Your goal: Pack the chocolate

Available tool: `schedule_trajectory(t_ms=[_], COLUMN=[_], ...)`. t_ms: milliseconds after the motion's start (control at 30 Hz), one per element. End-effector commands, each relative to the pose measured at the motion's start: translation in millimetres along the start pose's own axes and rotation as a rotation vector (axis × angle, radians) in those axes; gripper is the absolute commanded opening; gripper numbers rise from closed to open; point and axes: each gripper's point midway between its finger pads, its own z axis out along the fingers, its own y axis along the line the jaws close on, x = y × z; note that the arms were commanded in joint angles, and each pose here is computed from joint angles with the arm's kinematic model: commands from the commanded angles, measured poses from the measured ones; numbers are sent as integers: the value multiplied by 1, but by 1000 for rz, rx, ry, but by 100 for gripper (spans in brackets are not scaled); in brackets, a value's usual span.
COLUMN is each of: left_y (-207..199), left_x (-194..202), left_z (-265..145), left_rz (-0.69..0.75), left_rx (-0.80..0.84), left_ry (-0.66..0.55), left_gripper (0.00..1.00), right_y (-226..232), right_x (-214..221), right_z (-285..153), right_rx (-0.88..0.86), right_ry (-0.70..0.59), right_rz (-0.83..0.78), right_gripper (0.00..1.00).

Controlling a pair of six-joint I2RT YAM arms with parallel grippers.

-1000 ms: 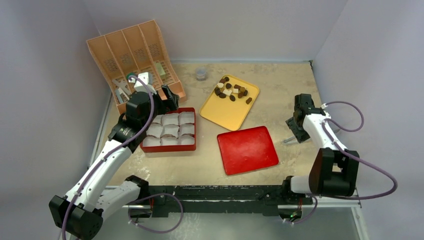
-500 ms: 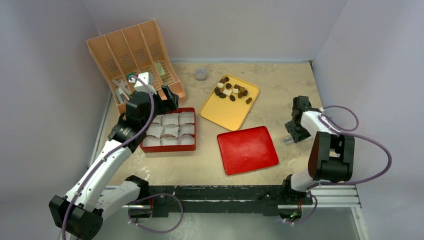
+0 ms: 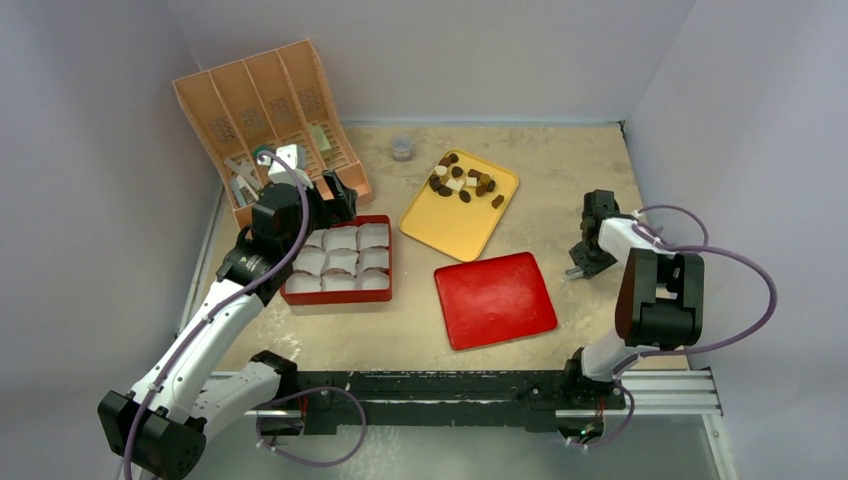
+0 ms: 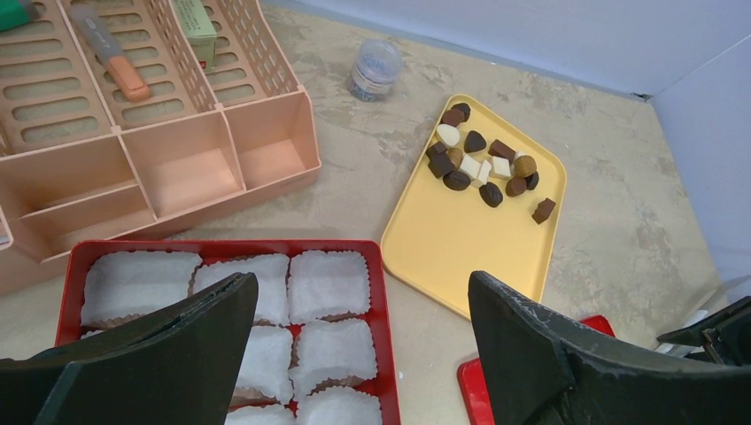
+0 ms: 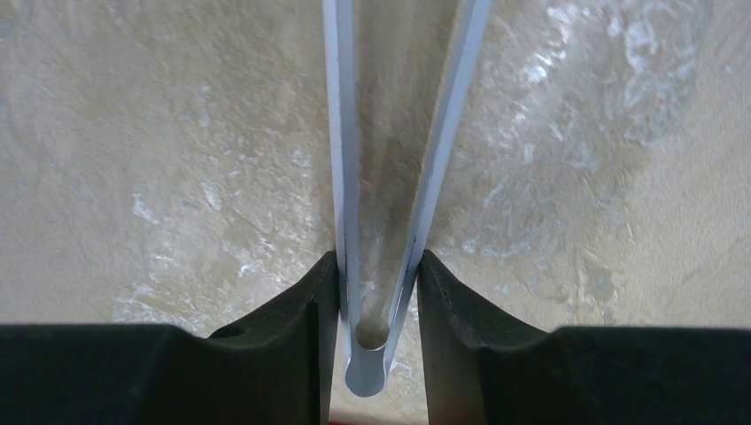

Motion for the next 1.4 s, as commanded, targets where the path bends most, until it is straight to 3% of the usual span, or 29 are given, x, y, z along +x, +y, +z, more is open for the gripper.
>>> schedule_trajectory(t_ms=[0,167,433,600,967,1033,1200,1367], left_y=[-2,-2,-3,-3,-3,-3,-3,0], left_x=[-9,-10,-9,-9,-10,-10,-12,-16], left_z=[0,0,-1,-1,-3,-3,-5,-7], left_rz=[12,13,14,14,16,15,14,19], left_rx=[10,10,11,14,11,11,11,-9], left_ry=[-45,-46,-45,-44,-50,-51,-57,-64], left_gripper=[88,88,88,87,88,88,88,88], right_y=[23,56,104,106,135,140,152,152], right_x=[-12,-16,11,12,-9,-19,-33,-50], right_z=[3,5,-14,-14,-26,-24,-18,-12], right_rx=[-84,-202,-343,-330,-394,-389,-389,-366], right_ry=[-27,-30,-90,-106,-154,-175,-184,-212], right_rz=[-126,-315,-661,-694,-618,-598,-570,-554], right_gripper=[33,34,33,38,90,90,75,70])
